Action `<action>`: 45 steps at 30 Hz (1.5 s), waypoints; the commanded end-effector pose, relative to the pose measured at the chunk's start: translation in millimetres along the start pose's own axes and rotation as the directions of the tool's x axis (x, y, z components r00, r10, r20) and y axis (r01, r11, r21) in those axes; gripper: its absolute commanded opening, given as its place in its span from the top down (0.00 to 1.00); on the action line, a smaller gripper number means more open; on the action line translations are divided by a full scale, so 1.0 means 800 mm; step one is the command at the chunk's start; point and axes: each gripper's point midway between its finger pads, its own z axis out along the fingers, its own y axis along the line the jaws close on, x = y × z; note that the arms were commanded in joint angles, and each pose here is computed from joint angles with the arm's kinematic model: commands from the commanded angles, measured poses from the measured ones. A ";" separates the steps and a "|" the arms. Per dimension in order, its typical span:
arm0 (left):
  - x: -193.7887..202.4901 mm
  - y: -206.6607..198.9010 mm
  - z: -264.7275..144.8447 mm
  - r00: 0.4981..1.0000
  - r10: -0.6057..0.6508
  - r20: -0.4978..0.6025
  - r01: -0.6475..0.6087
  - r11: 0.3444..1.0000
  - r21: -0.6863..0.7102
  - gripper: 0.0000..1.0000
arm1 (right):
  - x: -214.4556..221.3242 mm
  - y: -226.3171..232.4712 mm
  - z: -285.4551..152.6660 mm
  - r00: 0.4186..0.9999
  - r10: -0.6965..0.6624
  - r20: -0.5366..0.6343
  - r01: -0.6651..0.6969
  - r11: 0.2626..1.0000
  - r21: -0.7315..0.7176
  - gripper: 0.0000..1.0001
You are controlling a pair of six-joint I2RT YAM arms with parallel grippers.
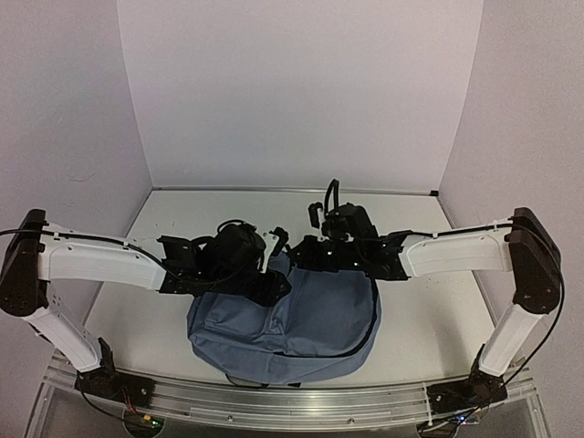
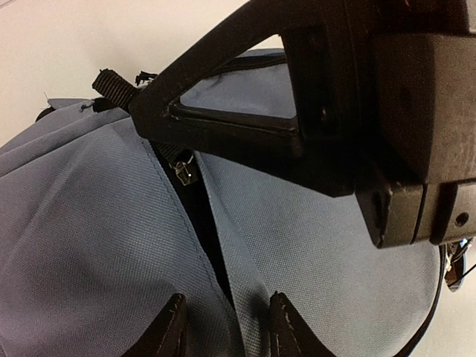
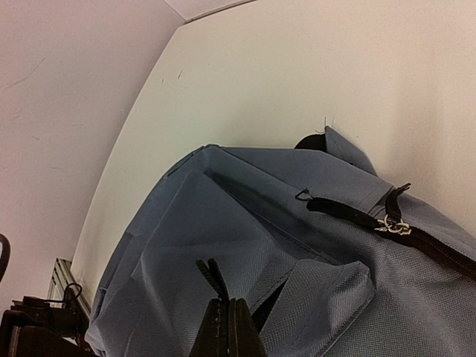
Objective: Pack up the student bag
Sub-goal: Zip the student bag at the center of the board.
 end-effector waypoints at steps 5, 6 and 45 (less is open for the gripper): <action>-0.037 -0.026 0.002 0.998 -0.008 0.065 0.004 0.998 0.070 0.85 | -0.018 0.008 -0.006 0.998 0.009 0.060 -0.007 1.000 -0.028 1.00; -0.037 -0.027 0.002 0.998 -0.008 0.063 0.004 0.997 0.074 0.88 | -0.018 0.008 -0.006 0.998 0.010 0.060 -0.008 1.000 -0.026 1.00; 0.074 -0.041 0.005 0.981 -0.058 -0.185 0.100 0.968 0.228 1.00 | -0.073 -0.052 0.052 0.992 0.009 0.123 -0.026 0.990 0.138 1.00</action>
